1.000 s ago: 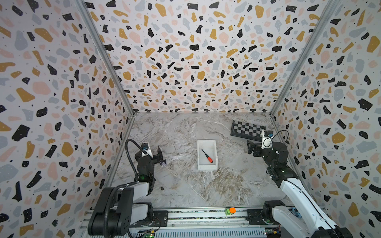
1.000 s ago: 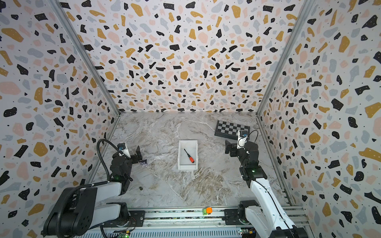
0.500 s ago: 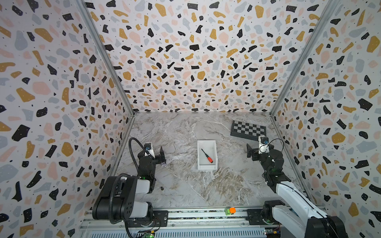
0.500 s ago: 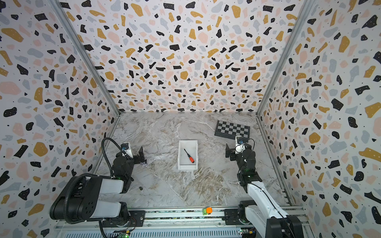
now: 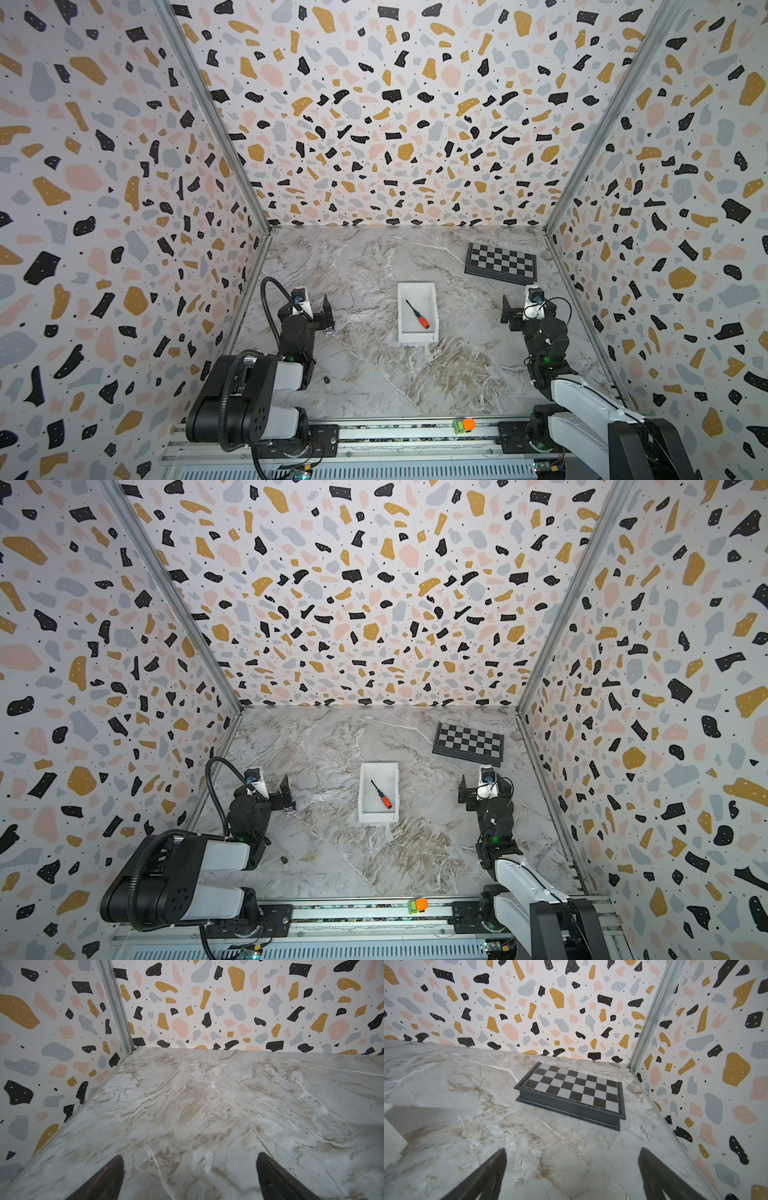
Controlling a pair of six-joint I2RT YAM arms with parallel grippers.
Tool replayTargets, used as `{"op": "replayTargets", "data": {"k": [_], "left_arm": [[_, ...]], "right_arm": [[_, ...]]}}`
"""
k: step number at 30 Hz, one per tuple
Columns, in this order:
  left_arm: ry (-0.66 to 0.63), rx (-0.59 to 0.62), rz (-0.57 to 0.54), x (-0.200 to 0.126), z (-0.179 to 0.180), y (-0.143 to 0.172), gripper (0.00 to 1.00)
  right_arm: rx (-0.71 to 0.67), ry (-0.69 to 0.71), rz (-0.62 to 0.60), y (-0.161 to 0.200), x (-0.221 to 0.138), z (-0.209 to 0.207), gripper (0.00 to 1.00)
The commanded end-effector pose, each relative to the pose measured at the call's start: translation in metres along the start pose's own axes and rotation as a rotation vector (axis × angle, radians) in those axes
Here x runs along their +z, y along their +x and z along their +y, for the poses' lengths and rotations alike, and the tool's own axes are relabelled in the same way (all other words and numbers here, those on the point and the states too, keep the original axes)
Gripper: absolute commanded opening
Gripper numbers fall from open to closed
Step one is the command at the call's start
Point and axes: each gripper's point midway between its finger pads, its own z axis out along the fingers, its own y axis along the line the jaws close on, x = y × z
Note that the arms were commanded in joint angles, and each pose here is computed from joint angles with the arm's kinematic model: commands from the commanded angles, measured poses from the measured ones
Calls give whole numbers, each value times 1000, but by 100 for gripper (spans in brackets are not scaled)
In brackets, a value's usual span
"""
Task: Put the screwdriver in the bin
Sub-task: Reset both arms
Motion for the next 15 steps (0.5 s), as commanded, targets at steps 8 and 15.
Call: {"op": "replayTargets", "data": {"k": [8,15], "left_arm": [[-14,6,-70,2,1,-19,100],[-14,6,-71,2,1,-20,100]], "right_arm": [[-7,-24,-97,-26,26,5,99],[14,-45,-18,-17,39,10,99]]}}
